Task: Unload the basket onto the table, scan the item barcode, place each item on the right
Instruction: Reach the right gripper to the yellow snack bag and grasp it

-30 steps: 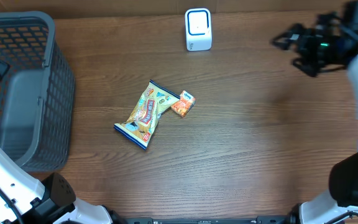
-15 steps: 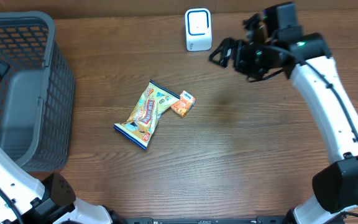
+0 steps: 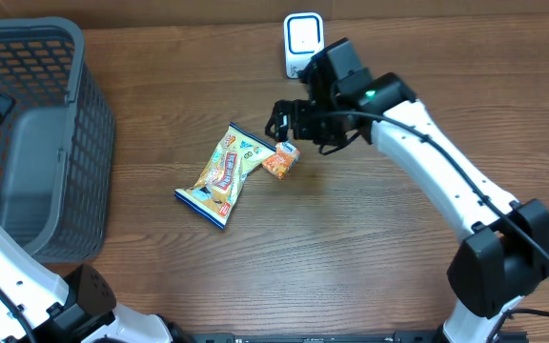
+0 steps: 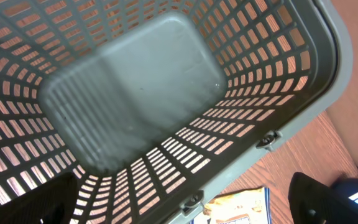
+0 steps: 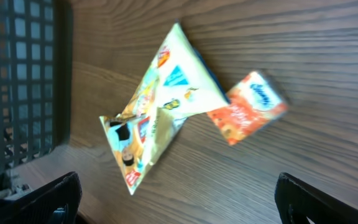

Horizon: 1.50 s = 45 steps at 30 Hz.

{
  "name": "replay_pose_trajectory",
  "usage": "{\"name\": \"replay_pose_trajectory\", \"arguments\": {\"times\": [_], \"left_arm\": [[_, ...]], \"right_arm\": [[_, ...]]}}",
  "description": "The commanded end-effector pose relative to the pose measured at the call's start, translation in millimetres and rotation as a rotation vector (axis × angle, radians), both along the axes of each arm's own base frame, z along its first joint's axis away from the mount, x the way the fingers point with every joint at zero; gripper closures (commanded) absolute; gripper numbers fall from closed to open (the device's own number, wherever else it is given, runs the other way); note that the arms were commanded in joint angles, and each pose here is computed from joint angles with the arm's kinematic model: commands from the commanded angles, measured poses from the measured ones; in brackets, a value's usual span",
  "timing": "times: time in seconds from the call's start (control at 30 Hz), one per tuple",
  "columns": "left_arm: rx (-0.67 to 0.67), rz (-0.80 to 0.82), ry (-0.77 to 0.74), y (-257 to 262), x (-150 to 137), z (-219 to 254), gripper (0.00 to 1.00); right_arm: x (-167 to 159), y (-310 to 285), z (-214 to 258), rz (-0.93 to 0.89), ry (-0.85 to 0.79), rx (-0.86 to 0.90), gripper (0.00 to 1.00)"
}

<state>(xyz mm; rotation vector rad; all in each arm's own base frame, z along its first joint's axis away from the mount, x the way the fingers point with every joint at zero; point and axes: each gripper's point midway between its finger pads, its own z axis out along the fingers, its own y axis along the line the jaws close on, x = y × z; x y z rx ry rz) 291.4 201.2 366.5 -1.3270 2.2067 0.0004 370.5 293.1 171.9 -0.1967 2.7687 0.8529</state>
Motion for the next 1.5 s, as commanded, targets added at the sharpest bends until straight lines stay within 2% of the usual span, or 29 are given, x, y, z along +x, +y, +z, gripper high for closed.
{"name": "replay_pose_trajectory", "arguments": {"times": [0.0, 0.03, 0.07, 0.13, 0.2, 0.27, 0.4, 0.53, 0.77, 0.9, 1.13, 1.2, 1.23, 1.33, 1.47], "left_arm": [[-0.144, -0.151, -0.116, -33.8, 20.8, 6.8, 0.0], [-0.191, -0.231, -0.161, -48.4, 27.8, 11.4, 0.0], [-0.272, -0.445, -0.272, -83.2, 40.3, 26.7, 0.0], [-0.311, -0.633, -0.36, -114.9, 47.6, 41.1, 0.0], [-0.293, -0.752, -0.34, -146.0, 54.3, 39.6, 0.0], [-0.227, -0.781, -0.249, -162.7, 58.5, 27.3, 0.0], [-0.069, -0.64, -0.07, -155.6, 60.0, 6.2, 0.0], [0.026, -0.578, -0.005, -151.0, 59.7, 1.9, 0.01], [0.01, -0.509, -0.008, -140.6, 58.0, 1.7, 0.0], [0.016, -0.535, -0.007, -142.6, 58.4, 1.8, 0.0], [0.029, -0.568, -0.004, -146.7, 59.0, 1.8, 0.0], [0.028, -0.57, -0.005, -147.4, 59.1, 1.9, 0.0], [0.02, -0.578, -0.009, -149.8, 59.5, 2.0, 0.0], [0.003, -0.628, -0.023, -157.2, 60.4, 2.8, 0.0], [-0.013, -0.654, -0.029, -162.1, 60.9, 2.2, 0.0]], "right_arm": [[-3.9, 7.4, -0.7, 0.013, -0.011, -0.003, 0.0], [-5.8, 8.7, -1.3, 0.012, -0.005, -0.005, 0.0], [-8.4, 10.9, -4.1, -0.01, 0.021, -0.002, 0.0], [-8.9, 11.2, -12.7, -0.079, 0.066, -0.011, 0.0], [-10.2, 17.8, -30.9, -0.16, 0.141, -0.007, 0.0], [-12.2, 23.6, -45.6, -0.19, 0.187, -0.014, 0.0], [-21.4, 36.6, -63.1, -0.201, 0.264, -0.01, 0.09], [-43.0, 59.8, -66.9, -0.13, 0.295, 0.003, 0.11], [-55.2, 90.6, -90.1, -0.227, 0.276, -0.052, 0.11], [-64.4, 112.0, -113.4, -0.216, 0.287, -0.056, 0.12], [-61.0, 106.4, -139.2, -0.246, 0.272, -0.121, 0.14], [-55.5, 102.2, -140.9, -0.266, 0.242, -0.141, 0.22], [-51.4, 99.7, -141.7, -0.278, 0.228, -0.148, 0.4], [-48.0, 88.8, -144.0, -0.299, 0.245, -0.168, 0.7], [-44.5, 46.5, -149.7, -0.304, 0.336, -0.243, 0.82]]}}
